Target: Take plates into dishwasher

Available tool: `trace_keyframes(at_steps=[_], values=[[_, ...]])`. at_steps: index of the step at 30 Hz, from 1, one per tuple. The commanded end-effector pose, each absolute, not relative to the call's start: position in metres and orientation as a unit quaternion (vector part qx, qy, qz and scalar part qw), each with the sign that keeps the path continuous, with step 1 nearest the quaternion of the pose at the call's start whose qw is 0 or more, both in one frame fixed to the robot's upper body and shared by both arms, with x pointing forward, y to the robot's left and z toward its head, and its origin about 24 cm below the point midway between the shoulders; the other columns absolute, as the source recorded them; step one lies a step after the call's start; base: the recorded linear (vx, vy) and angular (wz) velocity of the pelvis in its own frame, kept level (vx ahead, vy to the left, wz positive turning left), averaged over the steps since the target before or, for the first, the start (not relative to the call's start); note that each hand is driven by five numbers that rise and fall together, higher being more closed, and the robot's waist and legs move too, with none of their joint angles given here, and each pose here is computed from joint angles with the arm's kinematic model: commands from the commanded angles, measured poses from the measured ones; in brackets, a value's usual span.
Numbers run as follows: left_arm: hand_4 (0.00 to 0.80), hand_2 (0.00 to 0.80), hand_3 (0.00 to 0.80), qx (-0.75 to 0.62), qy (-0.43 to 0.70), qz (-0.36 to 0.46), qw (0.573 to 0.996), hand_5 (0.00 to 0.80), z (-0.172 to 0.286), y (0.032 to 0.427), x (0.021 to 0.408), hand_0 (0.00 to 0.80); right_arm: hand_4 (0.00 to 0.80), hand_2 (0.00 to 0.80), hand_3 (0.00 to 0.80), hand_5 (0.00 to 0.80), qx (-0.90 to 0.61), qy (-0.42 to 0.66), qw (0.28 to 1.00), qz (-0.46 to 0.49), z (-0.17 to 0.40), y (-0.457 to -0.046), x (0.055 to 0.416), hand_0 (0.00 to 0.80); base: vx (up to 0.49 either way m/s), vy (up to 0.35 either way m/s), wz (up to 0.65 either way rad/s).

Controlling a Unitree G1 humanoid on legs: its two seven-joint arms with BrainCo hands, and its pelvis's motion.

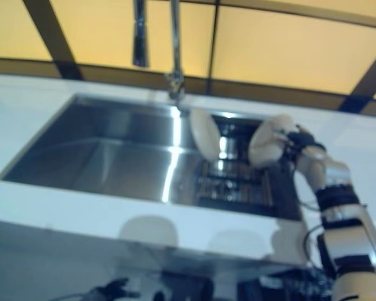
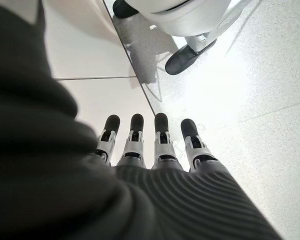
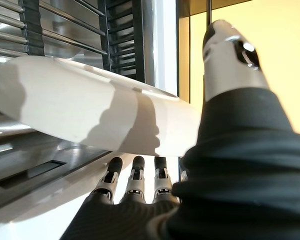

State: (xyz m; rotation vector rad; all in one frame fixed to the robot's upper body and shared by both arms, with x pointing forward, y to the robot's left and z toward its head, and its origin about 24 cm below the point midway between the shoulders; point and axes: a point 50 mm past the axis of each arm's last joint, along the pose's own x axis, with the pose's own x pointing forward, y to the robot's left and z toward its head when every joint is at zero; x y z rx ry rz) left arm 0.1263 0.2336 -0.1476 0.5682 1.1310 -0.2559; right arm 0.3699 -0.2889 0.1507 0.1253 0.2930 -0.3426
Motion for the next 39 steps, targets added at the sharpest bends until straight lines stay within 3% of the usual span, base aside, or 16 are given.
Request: trace_keyframes(at_steps=[1, 39], values=[[0.0, 0.0, 0.0, 0.29, 0.502, -0.127, 0.805, 0.0, -0.14, 0.233, 0.147, 0.0, 0.0, 0.0, 0.0, 0.0, 0.097, 0.104, 0.977, -0.161, 0.188, -0.289, 0.381, 0.0, 0.0, 0.0, 0.0], [0.0, 0.0, 0.0, 0.291, 0.491, -0.122, 0.812, 0.0, -0.137, 0.234, 0.155, 0.0, 0.0, 0.0, 0.0, 0.0, 0.074, 0.173, 0.971, -0.145, 0.17, -0.287, 0.38, 0.0, -0.001, 0.0, 0.0]])
